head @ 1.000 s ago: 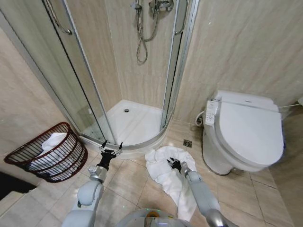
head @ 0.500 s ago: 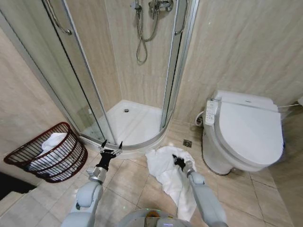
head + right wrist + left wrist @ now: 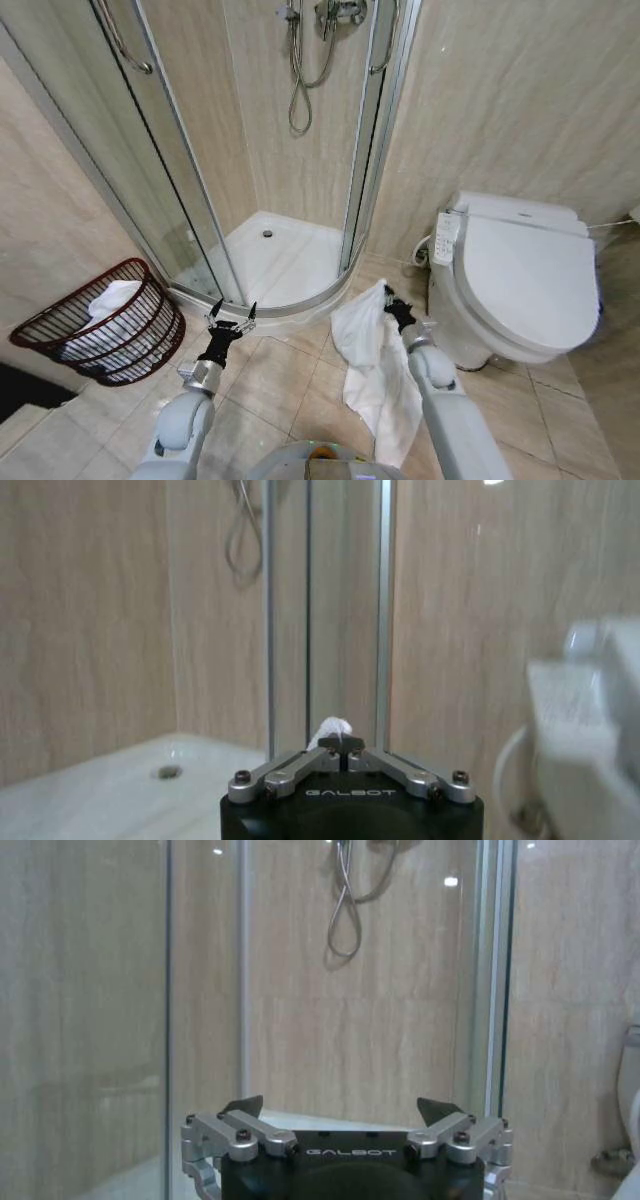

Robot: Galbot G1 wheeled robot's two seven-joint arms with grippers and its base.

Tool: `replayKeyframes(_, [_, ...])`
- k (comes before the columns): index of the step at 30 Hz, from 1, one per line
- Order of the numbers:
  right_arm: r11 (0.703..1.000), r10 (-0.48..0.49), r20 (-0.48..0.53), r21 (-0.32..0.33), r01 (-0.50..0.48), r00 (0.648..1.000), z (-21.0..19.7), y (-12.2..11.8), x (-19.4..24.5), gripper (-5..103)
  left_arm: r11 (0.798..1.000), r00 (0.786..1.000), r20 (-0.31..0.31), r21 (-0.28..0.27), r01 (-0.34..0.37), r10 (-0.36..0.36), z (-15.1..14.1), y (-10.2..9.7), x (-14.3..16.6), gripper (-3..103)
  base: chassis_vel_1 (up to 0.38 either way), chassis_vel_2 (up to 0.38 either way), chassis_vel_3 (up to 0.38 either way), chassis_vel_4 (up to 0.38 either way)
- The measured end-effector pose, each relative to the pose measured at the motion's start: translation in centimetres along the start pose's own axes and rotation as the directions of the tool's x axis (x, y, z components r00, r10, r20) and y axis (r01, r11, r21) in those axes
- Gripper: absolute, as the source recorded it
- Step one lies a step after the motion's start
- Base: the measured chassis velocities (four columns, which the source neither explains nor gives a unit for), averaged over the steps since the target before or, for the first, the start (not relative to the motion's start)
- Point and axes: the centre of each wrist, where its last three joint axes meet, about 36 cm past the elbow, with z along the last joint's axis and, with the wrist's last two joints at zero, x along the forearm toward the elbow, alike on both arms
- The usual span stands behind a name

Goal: Discard the used towel into the hamper.

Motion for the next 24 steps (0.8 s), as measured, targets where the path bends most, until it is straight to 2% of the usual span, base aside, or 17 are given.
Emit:
replayKeyframes(1, [1.0, 0.0, 0.024, 0.021, 0.0, 1.0, -2.1, 0.4, 1.5, 0, 1.0, 1.0, 0.004, 0.004, 0.003, -0.003, -0.1, -0.1, 0.1, 100, 0.0, 0.0, 0.0, 0.0])
replayKeyframes(4, [0.999, 0.009, 0.049, 0.05, -0.011, 0.999, -4.0, 1.0, 3.6, 0, 1.0, 1.0, 0.013, 0.014, 0.014, -0.014, -0.3, -0.3, 0.3, 100, 0.0, 0.0, 0.0, 0.0])
replayKeyframes(10, [0.995, 0.033, 0.072, 0.09, -0.039, 0.997, -6.0, 1.7, 6.8, 0, 0.999, 0.999, 0.022, 0.035, 0.029, -0.03, -1.0, -0.5, 0.4, 100, 0.0, 0.0, 0.0, 0.0])
replayKeyframes(14, [0.992, 0.042, 0.085, 0.116, -0.051, 0.996, -6.7, 1.8, 7.6, 0, 0.999, 0.999, 0.022, 0.042, 0.022, -0.022, -1.0, -0.6, 0.5, 100, 0.0, 0.0, 0.0, 0.0])
replayKeyframes(24, [0.991, 0.031, 0.084, 0.13, -0.042, 0.996, -7.6, 2.2, 8.4, 0, 0.999, 1.0, 0.023, 0.047, 0.008, -0.009, -0.7, -0.6, 0.5, 100, 0.021, 0.015, 0.024, 0.019])
